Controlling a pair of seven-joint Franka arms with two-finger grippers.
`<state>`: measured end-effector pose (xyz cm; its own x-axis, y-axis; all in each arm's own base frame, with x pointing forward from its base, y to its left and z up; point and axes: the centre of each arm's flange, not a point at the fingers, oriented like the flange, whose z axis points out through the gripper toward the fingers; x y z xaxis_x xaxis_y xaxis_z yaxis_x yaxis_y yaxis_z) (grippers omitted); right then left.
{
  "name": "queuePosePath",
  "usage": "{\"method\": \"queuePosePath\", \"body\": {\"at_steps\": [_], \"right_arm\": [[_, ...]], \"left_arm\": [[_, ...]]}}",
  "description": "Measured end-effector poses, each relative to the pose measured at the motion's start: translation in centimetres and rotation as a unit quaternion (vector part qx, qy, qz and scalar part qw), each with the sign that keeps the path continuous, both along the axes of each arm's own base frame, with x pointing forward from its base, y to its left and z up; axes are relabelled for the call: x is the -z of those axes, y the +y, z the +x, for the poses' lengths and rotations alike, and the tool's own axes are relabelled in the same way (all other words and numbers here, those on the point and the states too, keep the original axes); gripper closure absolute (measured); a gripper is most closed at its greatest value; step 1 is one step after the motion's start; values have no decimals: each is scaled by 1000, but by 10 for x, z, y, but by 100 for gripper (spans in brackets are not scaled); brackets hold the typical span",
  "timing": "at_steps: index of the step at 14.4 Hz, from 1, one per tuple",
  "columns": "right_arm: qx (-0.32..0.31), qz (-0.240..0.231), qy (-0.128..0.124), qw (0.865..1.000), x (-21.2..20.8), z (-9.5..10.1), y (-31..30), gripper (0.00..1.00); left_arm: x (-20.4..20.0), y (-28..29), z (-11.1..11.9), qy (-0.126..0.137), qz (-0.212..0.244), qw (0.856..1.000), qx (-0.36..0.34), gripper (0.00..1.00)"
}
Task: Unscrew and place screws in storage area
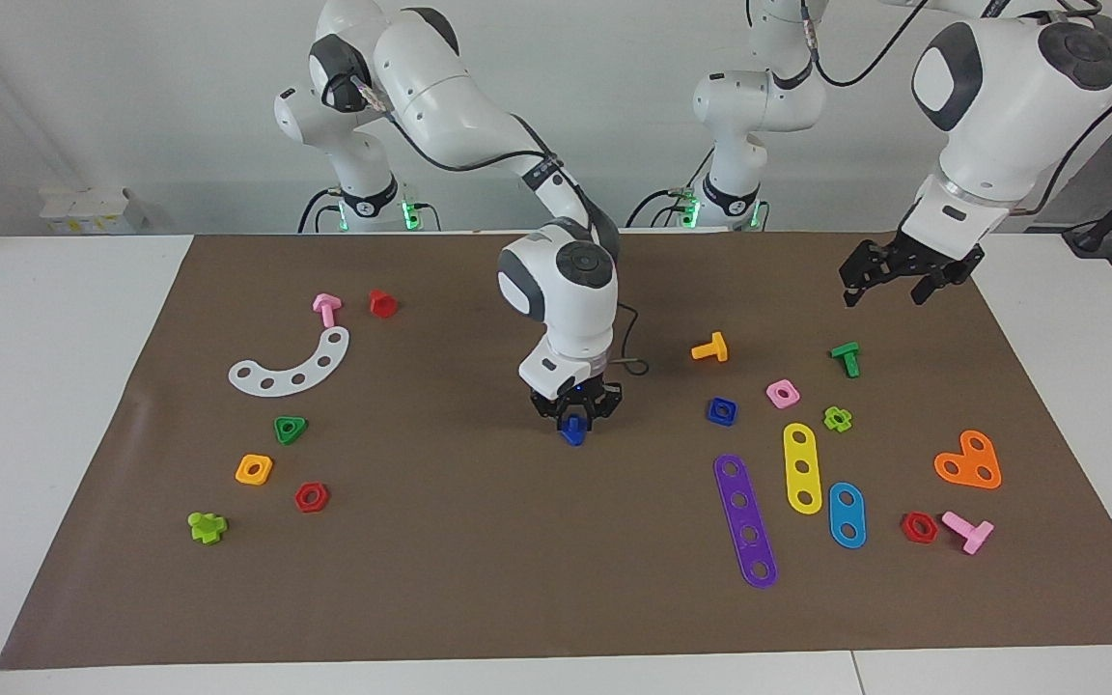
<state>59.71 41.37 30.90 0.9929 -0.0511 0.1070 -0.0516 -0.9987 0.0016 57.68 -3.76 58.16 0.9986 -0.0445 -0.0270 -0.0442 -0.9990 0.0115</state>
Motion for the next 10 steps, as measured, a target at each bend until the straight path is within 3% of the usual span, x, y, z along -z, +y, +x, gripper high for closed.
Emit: {"method": "queuePosePath", "body": {"at_steps": [10], "right_arm": [[-1,3,-4,1000,-3,0,1,56]], "left_arm": [[0,0,0,0,0,1000,0,0]]}}
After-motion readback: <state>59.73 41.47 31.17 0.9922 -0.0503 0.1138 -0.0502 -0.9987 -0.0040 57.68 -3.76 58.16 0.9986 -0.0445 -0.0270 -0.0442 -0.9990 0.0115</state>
